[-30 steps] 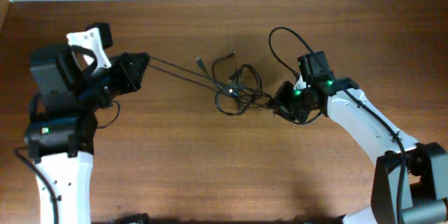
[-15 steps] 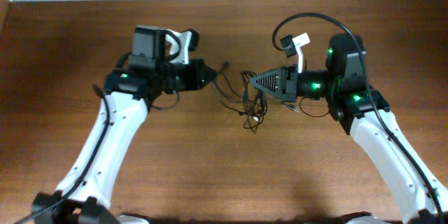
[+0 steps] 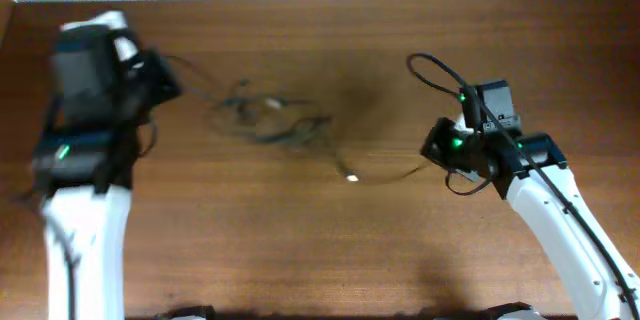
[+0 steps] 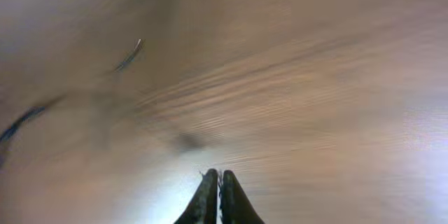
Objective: Untangle cables
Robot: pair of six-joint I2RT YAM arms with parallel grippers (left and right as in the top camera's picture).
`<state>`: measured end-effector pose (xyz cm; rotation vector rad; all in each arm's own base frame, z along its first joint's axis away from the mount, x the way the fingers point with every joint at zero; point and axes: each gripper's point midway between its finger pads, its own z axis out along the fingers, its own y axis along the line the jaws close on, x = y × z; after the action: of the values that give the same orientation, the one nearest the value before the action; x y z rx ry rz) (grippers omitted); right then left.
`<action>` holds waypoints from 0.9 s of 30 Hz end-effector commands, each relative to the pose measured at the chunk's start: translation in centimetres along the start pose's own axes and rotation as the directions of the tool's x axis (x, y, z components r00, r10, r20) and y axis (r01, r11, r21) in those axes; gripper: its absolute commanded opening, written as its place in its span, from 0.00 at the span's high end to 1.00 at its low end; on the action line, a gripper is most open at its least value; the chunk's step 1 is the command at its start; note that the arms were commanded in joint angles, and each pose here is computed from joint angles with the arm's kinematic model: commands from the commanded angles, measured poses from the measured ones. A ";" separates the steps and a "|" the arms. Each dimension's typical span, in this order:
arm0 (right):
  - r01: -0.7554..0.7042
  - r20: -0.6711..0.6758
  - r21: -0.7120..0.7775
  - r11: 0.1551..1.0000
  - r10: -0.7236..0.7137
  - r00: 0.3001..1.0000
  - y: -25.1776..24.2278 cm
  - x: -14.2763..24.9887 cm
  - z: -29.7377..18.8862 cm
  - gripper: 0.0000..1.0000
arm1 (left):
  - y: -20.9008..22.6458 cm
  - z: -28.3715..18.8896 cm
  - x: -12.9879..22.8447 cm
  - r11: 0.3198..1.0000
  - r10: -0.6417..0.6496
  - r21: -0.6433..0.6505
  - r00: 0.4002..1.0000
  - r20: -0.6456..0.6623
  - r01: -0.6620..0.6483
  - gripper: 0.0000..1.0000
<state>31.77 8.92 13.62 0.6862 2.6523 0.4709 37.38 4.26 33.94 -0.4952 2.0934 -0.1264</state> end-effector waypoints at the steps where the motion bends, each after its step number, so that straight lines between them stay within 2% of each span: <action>1: -0.200 0.210 0.201 0.959 0.157 0.965 -4.4 -2.7 -1.3 0.96 | 2.7 -4.4 -3.0 0.991 -0.108 -0.058 0.982 0.153 0.118 1.00; 5: -0.233 0.244 0.275 0.933 0.167 0.955 -6.5 -3.0 -1.8 0.96 | 4.6 -7.5 -4.6 0.977 -0.154 -0.104 0.953 0.261 0.187 1.00; 9: -0.331 0.260 0.328 0.885 0.252 0.932 -10.0 -3.7 -2.7 0.96 | 6.0 -8.5 -5.0 0.962 -0.189 -0.135 0.934 0.304 0.239 1.00; 12: -0.397 0.233 0.300 0.868 0.336 0.912 -11.3 -4.0 -2.9 0.96 | 5.6 -7.9 -4.1 0.962 -0.214 -0.113 0.943 0.257 0.249 1.00; 14: -0.404 0.150 0.221 0.888 0.378 0.914 -10.2 -3.5 -2.4 0.96 | 3.7 -6.7 -2.8 0.972 -0.228 -0.017 0.961 0.156 0.233 0.98; 17: -0.253 0.052 0.111 0.961 0.249 0.967 -7.4 -3.3 -1.8 0.96 | 1.2 -5.2 -1.6 0.969 -0.226 0.109 0.973 0.039 0.220 1.00; 19: -0.185 0.000 0.057 0.981 0.186 0.983 -6.3 -2.7 -1.7 0.96 | -0.3 -4.0 -0.6 0.956 -0.222 0.184 0.974 -0.046 0.227 1.00; 21: -0.080 -0.083 -0.061 0.995 0.074 0.994 -4.2 -1.5 -1.8 0.96 | -1.9 -2.9 0.4 0.932 -0.213 0.268 0.967 -0.139 0.244 1.00; 24: 0.061 -0.148 -0.247 0.967 -0.100 0.984 -1.3 0.0 -2.4 0.96 | -4.1 -2.3 1.5 0.882 -0.190 0.382 0.951 -0.245 0.275 1.00; 27: 0.195 -0.145 -0.448 0.873 -0.286 0.947 1.4 1.5 -3.7 0.96 | -6.0 -2.5 1.9 0.835 -0.096 0.502 0.959 -0.267 0.223 1.00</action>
<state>30.35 6.35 14.26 0.5775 2.7132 0.7790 36.56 0.93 33.99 -0.5307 2.1301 -0.6825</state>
